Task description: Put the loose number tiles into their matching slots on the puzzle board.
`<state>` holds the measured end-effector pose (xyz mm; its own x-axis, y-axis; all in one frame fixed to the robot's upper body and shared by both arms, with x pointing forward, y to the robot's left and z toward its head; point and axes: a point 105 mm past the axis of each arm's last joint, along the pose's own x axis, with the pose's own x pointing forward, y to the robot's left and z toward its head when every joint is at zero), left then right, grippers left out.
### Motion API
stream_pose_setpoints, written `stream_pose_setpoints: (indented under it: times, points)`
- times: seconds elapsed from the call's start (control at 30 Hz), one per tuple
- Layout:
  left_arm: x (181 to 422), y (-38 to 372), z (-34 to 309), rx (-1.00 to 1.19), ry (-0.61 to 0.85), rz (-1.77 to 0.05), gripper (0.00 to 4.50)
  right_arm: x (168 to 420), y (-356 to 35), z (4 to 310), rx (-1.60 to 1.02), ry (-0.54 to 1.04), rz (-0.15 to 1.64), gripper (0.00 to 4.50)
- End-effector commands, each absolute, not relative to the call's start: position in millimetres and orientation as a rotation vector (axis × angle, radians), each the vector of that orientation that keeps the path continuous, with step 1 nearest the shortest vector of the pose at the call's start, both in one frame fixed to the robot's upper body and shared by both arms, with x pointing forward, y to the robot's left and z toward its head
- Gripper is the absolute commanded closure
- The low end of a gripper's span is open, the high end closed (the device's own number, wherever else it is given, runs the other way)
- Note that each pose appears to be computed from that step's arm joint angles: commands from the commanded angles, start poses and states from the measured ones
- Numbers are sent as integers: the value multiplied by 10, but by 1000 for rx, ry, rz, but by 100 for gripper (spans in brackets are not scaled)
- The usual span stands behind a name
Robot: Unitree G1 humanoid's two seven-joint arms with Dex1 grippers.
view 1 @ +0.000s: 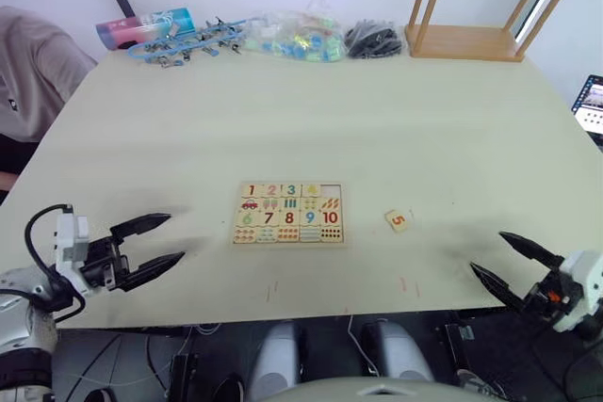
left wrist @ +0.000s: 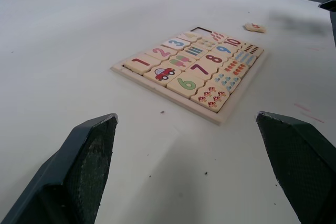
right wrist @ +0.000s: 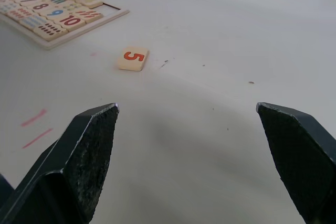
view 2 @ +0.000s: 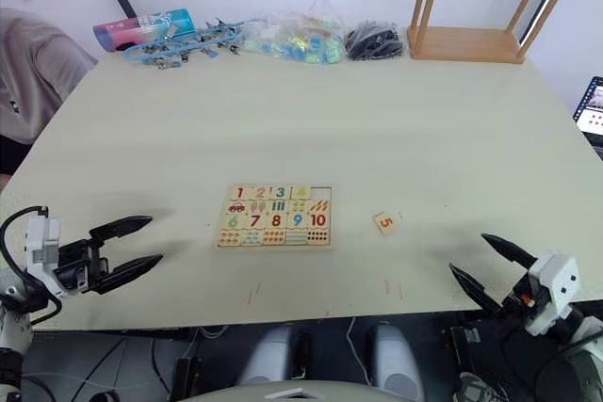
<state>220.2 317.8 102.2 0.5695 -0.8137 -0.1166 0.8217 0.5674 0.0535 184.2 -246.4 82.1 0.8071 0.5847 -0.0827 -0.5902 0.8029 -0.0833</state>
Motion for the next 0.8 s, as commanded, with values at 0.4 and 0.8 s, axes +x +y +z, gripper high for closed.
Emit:
stream_pose_setpoints:
  times: [0.4,0.8]
  points:
    - [2134,3259,1114,148,61,-952,0,1757,-2474,921,-142,-15,590,9]
    - [2161,3211,1084,144,63,-972,0,1836,-2431,978,-133,-48,590,9]
